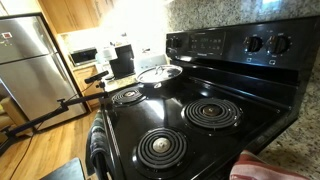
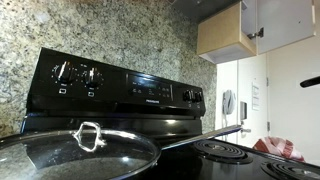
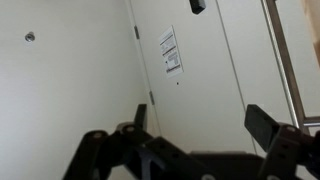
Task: Close the top kitchen unit door
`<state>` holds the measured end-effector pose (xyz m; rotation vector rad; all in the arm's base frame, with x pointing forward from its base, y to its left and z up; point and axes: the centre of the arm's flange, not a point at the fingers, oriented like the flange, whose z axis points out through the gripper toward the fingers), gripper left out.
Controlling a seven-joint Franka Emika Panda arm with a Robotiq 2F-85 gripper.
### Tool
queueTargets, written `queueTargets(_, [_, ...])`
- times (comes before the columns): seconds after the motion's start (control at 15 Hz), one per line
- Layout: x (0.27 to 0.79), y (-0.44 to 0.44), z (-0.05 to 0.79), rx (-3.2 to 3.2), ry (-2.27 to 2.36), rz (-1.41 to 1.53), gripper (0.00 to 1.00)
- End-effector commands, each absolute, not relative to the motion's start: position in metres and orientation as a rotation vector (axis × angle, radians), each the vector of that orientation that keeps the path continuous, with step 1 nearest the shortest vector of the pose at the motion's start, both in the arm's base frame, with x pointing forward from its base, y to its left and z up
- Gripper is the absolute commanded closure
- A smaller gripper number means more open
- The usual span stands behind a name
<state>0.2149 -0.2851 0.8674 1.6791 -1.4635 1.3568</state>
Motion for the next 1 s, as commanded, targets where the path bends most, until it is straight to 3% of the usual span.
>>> queueTargets(0.0, [0.225,-0.283,0.862,1.708,-1.458,1.366,0.0])
queueTargets(0.93, [0.261,-0.245,0.875,1.763,-1.255,1.583,0.0])
